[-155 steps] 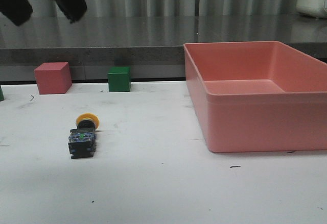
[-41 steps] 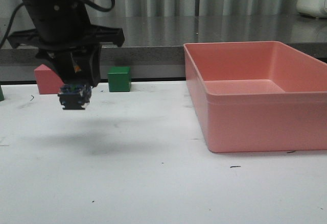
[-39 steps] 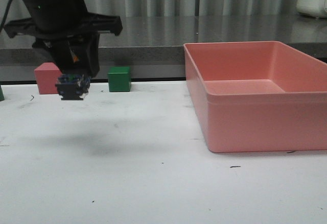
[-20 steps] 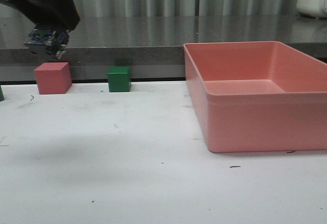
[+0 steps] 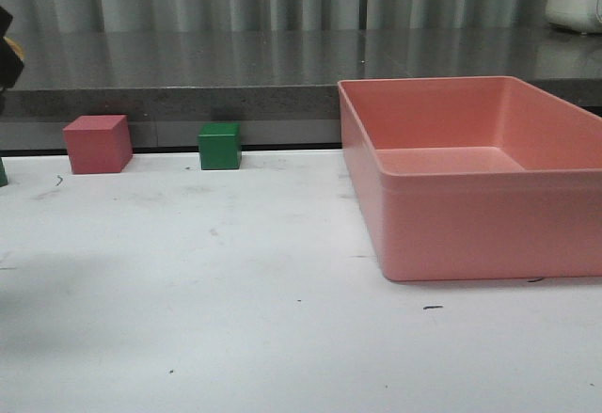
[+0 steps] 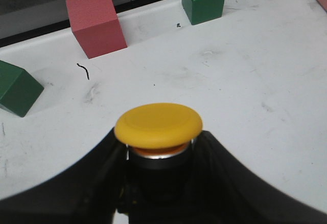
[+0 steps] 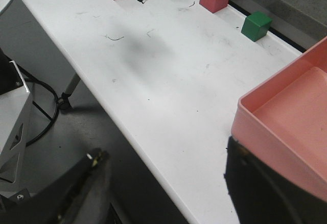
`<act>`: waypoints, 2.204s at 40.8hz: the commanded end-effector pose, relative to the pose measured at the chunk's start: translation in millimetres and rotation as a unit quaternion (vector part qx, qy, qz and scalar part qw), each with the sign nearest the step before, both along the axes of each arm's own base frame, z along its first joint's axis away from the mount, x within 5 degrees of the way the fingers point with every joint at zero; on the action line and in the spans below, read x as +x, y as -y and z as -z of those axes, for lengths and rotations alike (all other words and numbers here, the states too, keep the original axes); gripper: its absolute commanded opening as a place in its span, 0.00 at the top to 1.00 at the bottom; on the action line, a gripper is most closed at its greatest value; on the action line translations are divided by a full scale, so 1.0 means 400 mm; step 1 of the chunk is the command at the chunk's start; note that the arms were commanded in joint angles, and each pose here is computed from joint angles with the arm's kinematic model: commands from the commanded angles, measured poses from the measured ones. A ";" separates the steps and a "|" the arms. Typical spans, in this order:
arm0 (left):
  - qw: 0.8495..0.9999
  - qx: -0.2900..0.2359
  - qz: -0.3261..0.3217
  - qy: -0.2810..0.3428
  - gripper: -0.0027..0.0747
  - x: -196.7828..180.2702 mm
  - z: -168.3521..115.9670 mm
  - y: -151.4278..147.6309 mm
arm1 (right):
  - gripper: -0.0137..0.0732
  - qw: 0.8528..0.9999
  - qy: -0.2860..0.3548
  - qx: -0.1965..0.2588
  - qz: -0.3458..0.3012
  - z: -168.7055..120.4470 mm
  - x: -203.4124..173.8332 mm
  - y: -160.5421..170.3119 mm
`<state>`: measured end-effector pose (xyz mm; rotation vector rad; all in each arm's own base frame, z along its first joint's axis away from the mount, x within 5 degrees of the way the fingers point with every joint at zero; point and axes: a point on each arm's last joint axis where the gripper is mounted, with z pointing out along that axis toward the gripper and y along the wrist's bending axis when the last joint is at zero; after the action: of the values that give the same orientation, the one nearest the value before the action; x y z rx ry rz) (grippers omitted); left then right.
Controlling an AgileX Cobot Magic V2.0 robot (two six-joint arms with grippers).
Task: Place and stand button with both arms
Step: 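Rotate the button cap-up and lower it onto the table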
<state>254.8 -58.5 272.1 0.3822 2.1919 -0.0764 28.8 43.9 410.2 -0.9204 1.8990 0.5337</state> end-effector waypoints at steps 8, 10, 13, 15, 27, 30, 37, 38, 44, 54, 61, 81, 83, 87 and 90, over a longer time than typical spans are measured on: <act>0.986 -0.041 -0.026 0.158 0.65 -0.014 0.015 -0.012 | 0.27 0.999 0.024 0.028 -0.001 -0.025 0.003 -0.004; 0.983 -0.059 -0.040 0.170 0.65 -0.018 0.023 -0.016 | 0.27 0.999 0.024 0.028 -0.001 -0.025 0.003 -0.004; 0.978 -0.082 -0.054 0.187 0.65 -0.023 0.030 -0.020 | 0.27 0.999 0.024 0.028 -0.001 -0.025 0.003 -0.004; 0.973 -0.092 -0.053 0.203 0.65 -0.027 0.031 -0.017 | 0.27 0.999 0.024 0.028 -0.001 -0.025 0.003 -0.004; 0.963 -0.116 0.050 0.237 0.65 -0.028 0.046 0.038 | 0.27 0.999 0.024 0.028 -0.001 -0.025 0.003 -0.004; 0.959 -0.124 0.055 0.248 0.65 -0.018 0.052 0.043 | 0.27 0.999 0.024 0.027 -0.001 -0.025 0.003 -0.004; 0.956 -0.137 0.060 0.253 0.65 0.003 0.077 0.052 | 0.27 0.999 0.024 0.027 -0.001 -0.025 0.003 -0.004; 0.955 -0.139 0.060 0.254 0.65 0.005 0.081 0.053 | 0.27 0.999 0.024 0.027 -0.001 -0.025 0.003 -0.004; 0.945 -0.158 0.063 0.280 0.65 0.008 0.105 0.050 | 0.27 0.999 0.024 0.027 -0.001 -0.025 0.003 -0.004; 0.937 -0.189 0.028 0.293 0.65 0.021 0.147 -0.002 | 0.27 0.999 0.024 0.027 -0.001 -0.025 0.003 -0.004; 0.935 -0.198 0.041 0.293 0.65 0.034 0.181 0.004 | 0.27 0.999 0.024 0.027 -0.001 -0.025 0.003 -0.004; 0.937 -0.222 0.037 0.267 0.65 0.062 0.300 0.012 | 0.27 0.999 0.023 0.027 -0.001 -0.025 0.003 -0.004; 0.935 -0.225 0.038 0.272 0.65 0.062 0.300 0.012 | 0.27 0.999 0.023 0.027 -0.001 -0.025 0.003 -0.004; 0.938 -0.217 0.039 0.268 0.65 0.063 0.310 0.012 | 0.27 0.999 0.023 0.027 -0.001 -0.025 0.003 -0.004; 0.941 -0.208 0.039 0.264 0.65 0.065 0.322 0.012 | 0.27 0.999 0.023 0.027 -0.001 -0.025 0.003 -0.004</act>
<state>274.3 -62.4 116.6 0.2359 1.8211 -0.4015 28.7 43.8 410.1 -0.9235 1.8991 0.5320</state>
